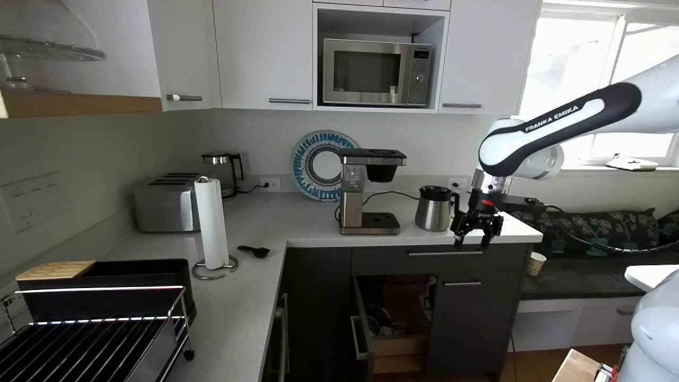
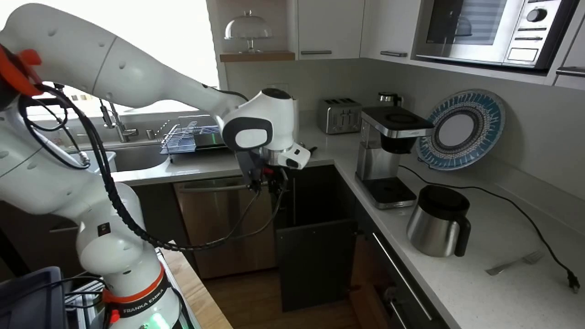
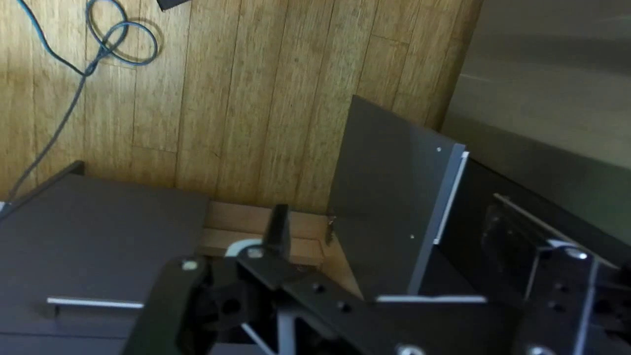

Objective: Open the right door of the cabinet on the right

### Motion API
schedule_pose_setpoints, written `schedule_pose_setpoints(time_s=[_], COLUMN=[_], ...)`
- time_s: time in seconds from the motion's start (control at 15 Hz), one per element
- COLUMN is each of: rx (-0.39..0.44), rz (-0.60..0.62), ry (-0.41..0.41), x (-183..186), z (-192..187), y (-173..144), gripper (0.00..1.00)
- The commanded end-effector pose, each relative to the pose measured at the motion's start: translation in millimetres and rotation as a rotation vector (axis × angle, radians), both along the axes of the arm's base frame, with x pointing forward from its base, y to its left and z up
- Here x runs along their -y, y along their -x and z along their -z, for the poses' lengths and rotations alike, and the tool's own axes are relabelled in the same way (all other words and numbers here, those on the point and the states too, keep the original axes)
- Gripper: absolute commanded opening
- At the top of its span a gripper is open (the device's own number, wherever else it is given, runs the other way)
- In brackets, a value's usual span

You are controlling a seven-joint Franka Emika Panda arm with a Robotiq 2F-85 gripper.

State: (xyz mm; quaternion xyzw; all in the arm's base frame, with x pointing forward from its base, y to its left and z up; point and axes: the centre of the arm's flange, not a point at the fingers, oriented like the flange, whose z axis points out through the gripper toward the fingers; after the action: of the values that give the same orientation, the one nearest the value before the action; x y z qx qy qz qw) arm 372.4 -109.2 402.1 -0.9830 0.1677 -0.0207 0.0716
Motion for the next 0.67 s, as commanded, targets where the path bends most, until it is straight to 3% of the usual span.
schedule_pose_setpoints(time_s=[0.0,0.53,0.6], rx=[-0.033,-0.100,-0.073], rz=[0.199,0.628,0.537], ry=[0.008,0.065,0.065], x=[45.9,147.2,129.3], z=[65.4,191.4,160.5], y=[-14.4,6.4,17.1], gripper=[1.00,1.00,1.00])
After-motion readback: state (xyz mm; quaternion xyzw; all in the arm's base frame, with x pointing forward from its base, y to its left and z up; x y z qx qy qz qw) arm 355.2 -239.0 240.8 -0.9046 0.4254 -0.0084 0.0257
